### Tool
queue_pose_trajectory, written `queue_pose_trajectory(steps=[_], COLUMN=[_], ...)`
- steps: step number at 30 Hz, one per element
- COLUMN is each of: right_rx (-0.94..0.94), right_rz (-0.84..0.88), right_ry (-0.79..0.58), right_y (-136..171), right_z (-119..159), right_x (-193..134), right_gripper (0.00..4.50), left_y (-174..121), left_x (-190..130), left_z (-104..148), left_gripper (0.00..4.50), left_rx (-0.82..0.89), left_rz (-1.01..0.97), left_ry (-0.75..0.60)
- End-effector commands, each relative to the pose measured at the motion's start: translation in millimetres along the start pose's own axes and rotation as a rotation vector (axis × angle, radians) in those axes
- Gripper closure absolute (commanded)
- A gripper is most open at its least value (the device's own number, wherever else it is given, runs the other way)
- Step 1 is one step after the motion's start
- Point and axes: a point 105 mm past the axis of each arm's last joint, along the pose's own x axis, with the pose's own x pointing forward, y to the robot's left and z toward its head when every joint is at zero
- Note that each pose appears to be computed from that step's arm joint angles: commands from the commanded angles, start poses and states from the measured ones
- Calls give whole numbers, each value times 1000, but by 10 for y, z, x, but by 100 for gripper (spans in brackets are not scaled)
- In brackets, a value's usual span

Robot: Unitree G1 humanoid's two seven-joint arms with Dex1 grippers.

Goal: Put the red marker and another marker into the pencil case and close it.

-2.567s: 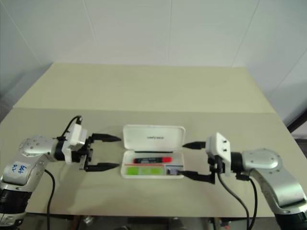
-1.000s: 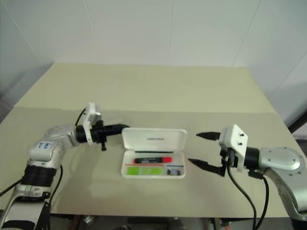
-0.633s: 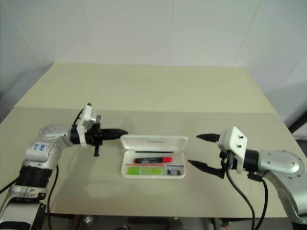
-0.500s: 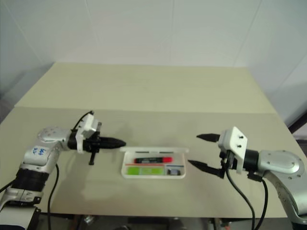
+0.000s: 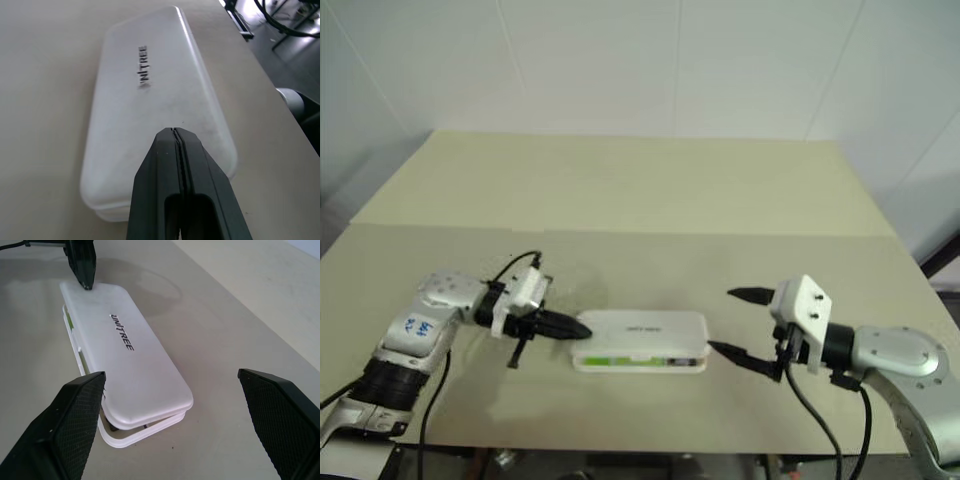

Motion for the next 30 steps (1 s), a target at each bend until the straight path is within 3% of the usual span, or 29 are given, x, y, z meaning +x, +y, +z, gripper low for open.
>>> queue_pose_trajectory(steps=[1,15,30], right_rx=[-24,-10,3], right_rz=[-19,-60,-69], right_ry=[-33,-54,-71], right_y=[29,82,119], right_z=[97,127,134], right_x=[-7,47,107], right_gripper=[0,0,0], left_y=[-6,39,40], left_x=[26,99,347], left_z=[-25,-243,-249], left_gripper=[446,446,446], left_rx=[25,-35,-75], left_rz=[-7,-7,3], left_ry=[46,159,165])
